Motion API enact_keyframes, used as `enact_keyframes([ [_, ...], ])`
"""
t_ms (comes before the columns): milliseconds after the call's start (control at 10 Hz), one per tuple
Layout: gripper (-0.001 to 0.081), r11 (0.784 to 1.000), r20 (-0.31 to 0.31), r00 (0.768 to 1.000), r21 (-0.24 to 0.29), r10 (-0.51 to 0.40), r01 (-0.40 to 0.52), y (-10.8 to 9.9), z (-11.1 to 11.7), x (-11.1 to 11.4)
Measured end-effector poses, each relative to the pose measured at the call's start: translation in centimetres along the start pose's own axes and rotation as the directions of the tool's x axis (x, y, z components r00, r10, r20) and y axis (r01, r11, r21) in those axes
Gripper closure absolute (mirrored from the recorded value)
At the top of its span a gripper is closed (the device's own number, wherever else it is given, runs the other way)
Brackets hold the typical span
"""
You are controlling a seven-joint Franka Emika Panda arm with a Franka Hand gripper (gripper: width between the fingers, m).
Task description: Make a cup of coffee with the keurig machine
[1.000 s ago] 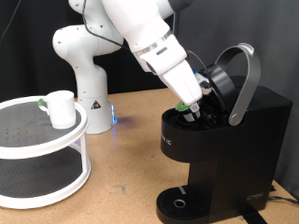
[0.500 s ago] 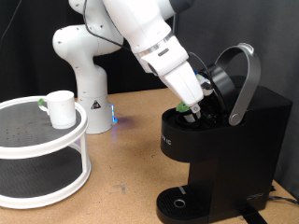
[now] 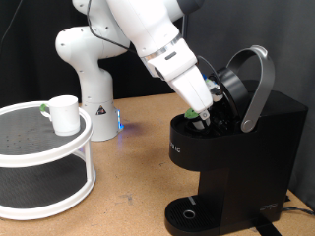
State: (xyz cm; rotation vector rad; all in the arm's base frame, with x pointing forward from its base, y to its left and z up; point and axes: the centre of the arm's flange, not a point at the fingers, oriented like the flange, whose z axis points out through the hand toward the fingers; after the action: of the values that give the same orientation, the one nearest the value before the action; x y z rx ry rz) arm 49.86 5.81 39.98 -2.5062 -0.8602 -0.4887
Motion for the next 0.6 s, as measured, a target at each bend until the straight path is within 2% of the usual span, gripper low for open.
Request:
enact_keyframes([
  [600, 0.0355, 1.0, 0.004, 1.0, 0.001, 0.008, -0.008, 0.19, 0.13, -0.43],
])
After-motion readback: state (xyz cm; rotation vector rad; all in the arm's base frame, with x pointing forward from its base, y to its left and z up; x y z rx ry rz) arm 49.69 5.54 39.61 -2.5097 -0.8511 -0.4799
